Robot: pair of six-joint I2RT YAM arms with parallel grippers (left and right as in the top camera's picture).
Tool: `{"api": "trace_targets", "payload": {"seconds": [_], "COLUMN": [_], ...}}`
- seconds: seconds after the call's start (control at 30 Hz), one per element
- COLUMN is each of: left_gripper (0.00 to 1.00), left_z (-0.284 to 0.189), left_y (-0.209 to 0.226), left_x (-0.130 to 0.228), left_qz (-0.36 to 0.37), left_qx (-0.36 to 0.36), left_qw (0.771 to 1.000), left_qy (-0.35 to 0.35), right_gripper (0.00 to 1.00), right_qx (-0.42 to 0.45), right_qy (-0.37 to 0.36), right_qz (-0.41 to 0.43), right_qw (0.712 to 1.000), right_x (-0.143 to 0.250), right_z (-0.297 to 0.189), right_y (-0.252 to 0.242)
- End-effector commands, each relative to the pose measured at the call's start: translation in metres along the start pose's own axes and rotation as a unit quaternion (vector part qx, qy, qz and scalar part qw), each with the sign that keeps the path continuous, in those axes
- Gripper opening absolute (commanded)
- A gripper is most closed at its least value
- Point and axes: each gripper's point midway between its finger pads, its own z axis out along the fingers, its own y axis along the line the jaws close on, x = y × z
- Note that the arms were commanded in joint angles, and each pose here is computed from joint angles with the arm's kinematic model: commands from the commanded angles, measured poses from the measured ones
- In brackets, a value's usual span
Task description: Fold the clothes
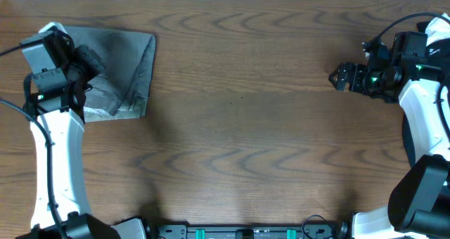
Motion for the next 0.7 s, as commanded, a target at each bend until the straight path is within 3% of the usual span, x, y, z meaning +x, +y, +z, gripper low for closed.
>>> {"api": "trace_targets", "payload": {"seconds": [0.0, 0.07, 0.67], "left_gripper": [0.6, 0.98, 0.98], "left_z": [0.002, 0.005, 0.008], "left_y": [0.0, 0.002, 0.005], "left_x": [-0.002, 0.002, 0.009], "left_qz": [-0.013, -0.014, -0.016], "left_qx": [0.0, -0.003, -0.009], "left_qw": [1.0, 1.0, 1.0], "left_qy": [0.002, 0.01, 0.024], "right_gripper": [0.99, 0.99, 0.99], "right_qx": [0.0, 0.0, 0.0], "right_qy": [-0.001, -0.001, -0.001], "right_qz": [0.006, 0.006, 0.006], "right_qw": [1.0, 1.0, 1.0], "right_x": [-0.001, -0.001, -0.001], "right_z": [0.0, 0.0, 0.0], "right_y": [-0.001, -0.001, -0.001]}}
